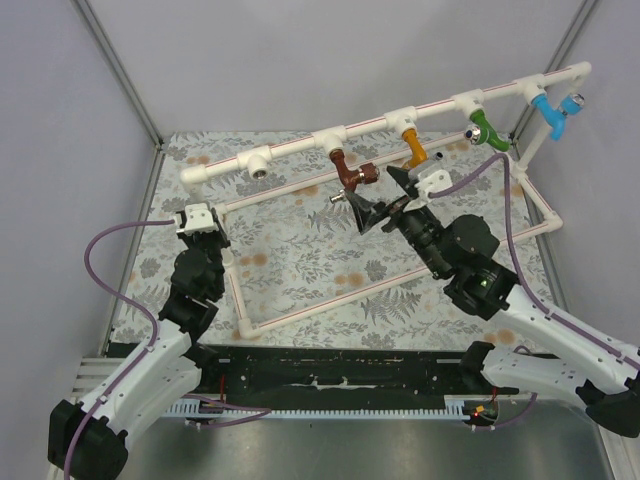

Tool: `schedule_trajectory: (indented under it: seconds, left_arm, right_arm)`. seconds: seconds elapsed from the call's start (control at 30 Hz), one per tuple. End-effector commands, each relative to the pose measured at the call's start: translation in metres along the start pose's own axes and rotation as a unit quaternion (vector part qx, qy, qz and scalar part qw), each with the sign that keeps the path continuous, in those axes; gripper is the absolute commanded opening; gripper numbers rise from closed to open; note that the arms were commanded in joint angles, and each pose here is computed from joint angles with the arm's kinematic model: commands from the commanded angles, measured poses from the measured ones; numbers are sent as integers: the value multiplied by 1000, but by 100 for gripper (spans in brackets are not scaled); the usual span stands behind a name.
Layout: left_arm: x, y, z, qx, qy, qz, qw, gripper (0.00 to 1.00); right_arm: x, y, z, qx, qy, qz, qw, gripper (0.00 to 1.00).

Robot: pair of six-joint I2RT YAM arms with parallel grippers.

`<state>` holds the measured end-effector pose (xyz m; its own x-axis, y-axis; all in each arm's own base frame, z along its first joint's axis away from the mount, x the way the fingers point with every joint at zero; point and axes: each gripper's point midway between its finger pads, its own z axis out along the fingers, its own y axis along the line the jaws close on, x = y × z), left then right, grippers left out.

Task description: Install the water faucets

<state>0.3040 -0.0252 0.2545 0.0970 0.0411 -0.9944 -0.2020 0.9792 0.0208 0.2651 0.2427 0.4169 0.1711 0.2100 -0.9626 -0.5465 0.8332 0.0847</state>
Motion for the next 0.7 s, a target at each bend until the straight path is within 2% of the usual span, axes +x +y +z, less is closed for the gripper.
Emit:
schedule_trajectory:
  seconds: [0.0, 0.1, 0.17, 0.43, 0.57, 0.67]
  left_arm:
    - [3, -9, 0, 27, 1, 26, 999, 2]
    - [3, -9, 0, 27, 1, 27, 999, 2]
    - [3, -10, 0, 28, 2, 27, 999, 2]
    - [2, -9, 0, 27, 0, 28, 999, 2]
    - [2, -8, 0, 25, 1, 28, 999, 2]
    - [3, -8, 0, 25, 1, 29, 999, 2]
  right_arm:
    - [6, 17, -5, -122, 12, -286, 950, 98]
    - [15, 25, -6, -172, 10, -396, 902, 98]
    - [19, 24, -2, -173, 6, -440, 881, 98]
    - [25, 6, 38, -74, -12, -597, 799, 96]
    - [27, -6, 56, -14, -6, -588, 808, 84]
    - [32, -12, 65, 24, -3, -556, 831, 65]
